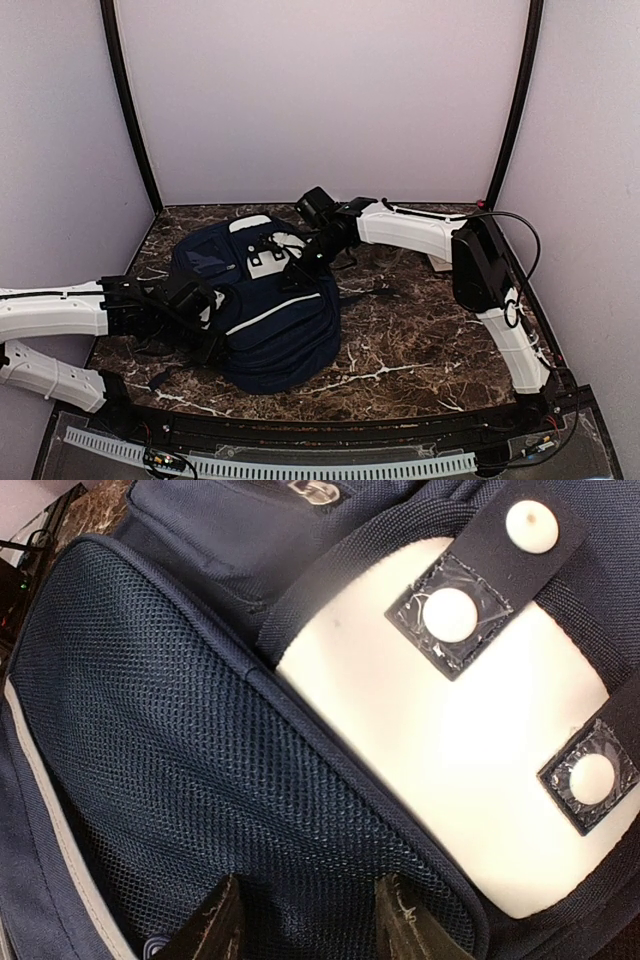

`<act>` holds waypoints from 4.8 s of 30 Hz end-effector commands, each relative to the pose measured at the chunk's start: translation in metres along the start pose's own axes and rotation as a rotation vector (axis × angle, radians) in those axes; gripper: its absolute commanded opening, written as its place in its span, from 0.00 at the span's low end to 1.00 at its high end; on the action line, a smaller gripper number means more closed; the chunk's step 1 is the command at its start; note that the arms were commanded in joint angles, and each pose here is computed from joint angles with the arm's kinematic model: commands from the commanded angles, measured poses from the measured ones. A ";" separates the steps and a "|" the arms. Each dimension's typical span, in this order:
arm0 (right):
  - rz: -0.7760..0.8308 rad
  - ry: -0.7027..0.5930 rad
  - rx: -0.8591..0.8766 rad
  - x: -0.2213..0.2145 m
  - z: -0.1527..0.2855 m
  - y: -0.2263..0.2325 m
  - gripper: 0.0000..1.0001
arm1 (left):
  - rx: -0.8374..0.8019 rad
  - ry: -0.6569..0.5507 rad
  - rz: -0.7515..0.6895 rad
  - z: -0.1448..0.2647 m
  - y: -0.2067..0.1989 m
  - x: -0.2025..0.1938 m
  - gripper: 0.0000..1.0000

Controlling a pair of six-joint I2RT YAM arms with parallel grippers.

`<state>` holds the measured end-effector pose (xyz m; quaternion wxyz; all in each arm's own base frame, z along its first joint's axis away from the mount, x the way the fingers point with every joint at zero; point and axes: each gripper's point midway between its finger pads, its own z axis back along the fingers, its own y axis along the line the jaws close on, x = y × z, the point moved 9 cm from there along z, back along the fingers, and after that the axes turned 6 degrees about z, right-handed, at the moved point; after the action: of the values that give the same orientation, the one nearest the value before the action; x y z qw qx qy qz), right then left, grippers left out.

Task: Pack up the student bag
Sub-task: Grab the upper front pocket of the student bag, then hold the student bag at the center of the board, then zip the upper front pocket of the bag in the student bag, then hold the upper front pocket of the student bag.

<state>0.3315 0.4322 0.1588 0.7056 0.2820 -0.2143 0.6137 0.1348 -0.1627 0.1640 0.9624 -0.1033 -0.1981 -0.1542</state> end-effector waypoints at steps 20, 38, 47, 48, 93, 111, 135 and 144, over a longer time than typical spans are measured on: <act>-0.071 0.089 -0.041 -0.030 -0.023 -0.017 0.45 | -0.182 0.002 -0.058 -0.012 0.000 0.014 0.13; 0.004 -0.100 0.177 0.046 -0.003 0.067 0.45 | -0.367 -0.039 0.010 0.013 -0.012 0.015 0.00; -0.085 -0.015 0.240 0.023 -0.082 0.069 0.45 | -0.411 -0.039 0.059 0.012 -0.010 0.005 0.00; -0.100 -0.001 0.226 0.019 -0.089 0.066 0.45 | -0.410 -0.032 0.075 0.007 -0.008 0.000 0.00; -0.260 0.122 0.171 -0.032 -0.133 0.041 0.43 | -0.435 -0.109 0.075 -0.006 -0.029 -0.023 0.06; -0.262 0.162 0.192 -0.046 -0.148 0.051 0.42 | -0.660 -0.160 -0.222 -0.037 -0.141 0.034 0.06; -0.106 -0.130 0.019 0.017 0.087 0.053 0.46 | -0.438 -0.381 -0.370 0.032 -0.105 0.012 0.43; -0.101 -0.008 -0.017 -0.055 0.108 0.087 0.46 | -0.199 -0.374 -0.508 0.020 -0.079 0.003 0.50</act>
<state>0.2576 0.3404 0.2414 0.7338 0.3075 -0.2351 0.5583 0.0992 -0.2423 0.2158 0.8176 -0.2652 -0.3754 -0.3467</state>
